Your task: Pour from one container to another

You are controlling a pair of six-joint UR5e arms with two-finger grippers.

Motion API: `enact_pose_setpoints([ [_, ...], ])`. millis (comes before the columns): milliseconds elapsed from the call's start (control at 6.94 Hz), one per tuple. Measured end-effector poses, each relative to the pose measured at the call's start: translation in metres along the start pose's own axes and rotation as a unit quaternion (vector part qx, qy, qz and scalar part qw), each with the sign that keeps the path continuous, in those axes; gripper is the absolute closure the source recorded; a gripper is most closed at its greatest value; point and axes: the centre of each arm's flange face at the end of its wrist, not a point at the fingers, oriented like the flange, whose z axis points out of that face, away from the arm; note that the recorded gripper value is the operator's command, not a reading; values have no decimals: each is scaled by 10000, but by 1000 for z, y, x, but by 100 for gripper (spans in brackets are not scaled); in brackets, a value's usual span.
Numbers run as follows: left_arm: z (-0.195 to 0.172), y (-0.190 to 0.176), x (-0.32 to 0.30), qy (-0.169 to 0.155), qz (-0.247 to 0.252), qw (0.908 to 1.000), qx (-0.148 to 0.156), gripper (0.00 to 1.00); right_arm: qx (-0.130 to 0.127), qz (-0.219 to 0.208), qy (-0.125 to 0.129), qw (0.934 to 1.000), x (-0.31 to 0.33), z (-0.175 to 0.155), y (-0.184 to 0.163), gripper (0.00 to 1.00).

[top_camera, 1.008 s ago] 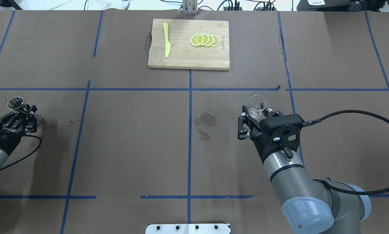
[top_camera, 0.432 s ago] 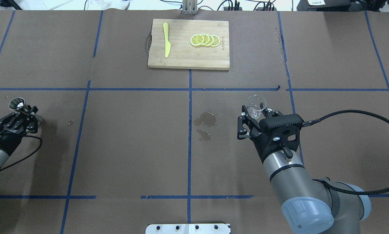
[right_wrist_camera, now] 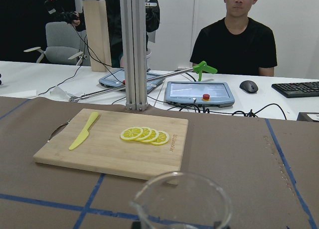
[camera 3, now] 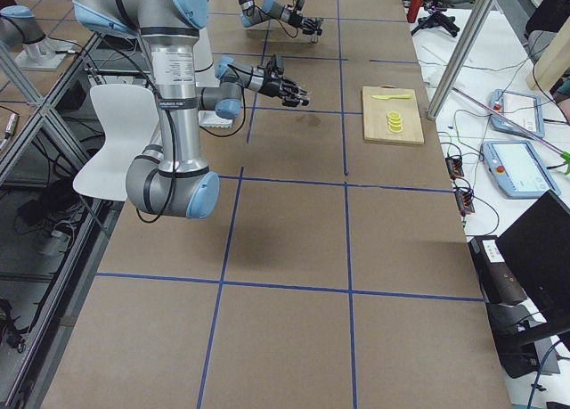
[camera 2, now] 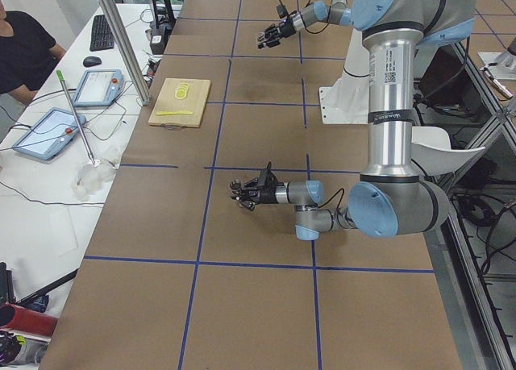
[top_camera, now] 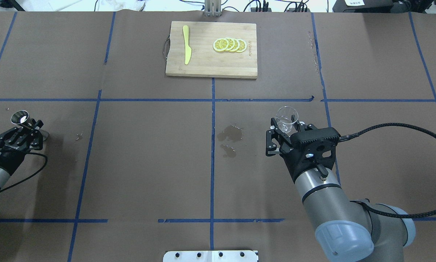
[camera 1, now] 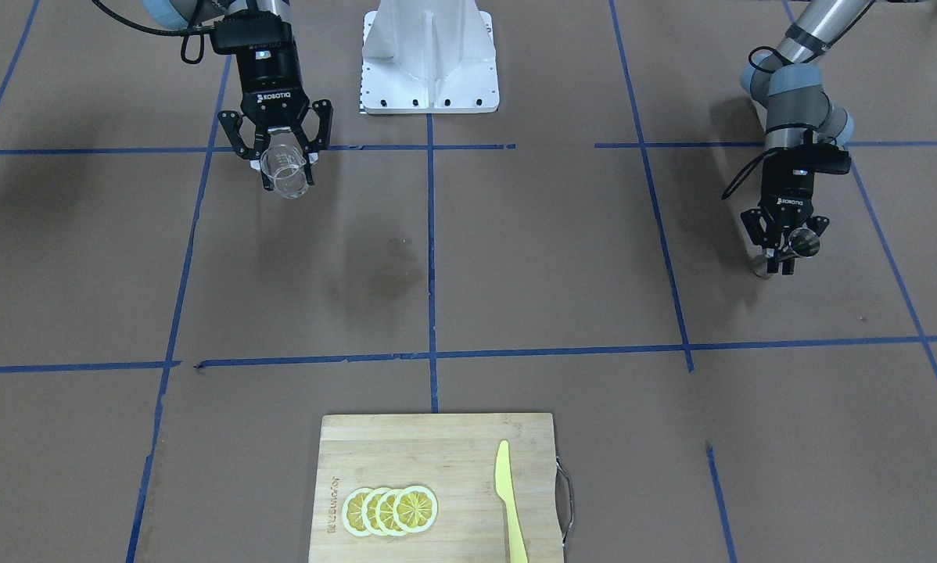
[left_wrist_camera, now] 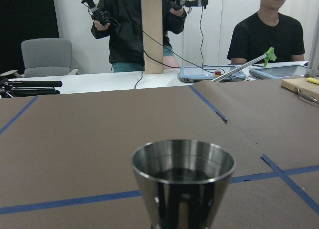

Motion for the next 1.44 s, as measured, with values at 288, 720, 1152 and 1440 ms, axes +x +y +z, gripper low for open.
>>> enact_pose_setpoints([
  [288,0,1,0,30,13,10000,-47,23,1,4,-2,10000,0,0,0,100],
  [720,-1,2,-1,45,25,10000,-76,0,5,16,-10,10000,-1,0,-1,100],
  [1152,-3,2,-4,40,31,9999,-90,0,5,31,-25,10000,-3,-1,-2,100],
  [1440,-5,2,-7,35,38,9999,-97,0,8,42,-33,10000,-3,-2,-3,100],
])
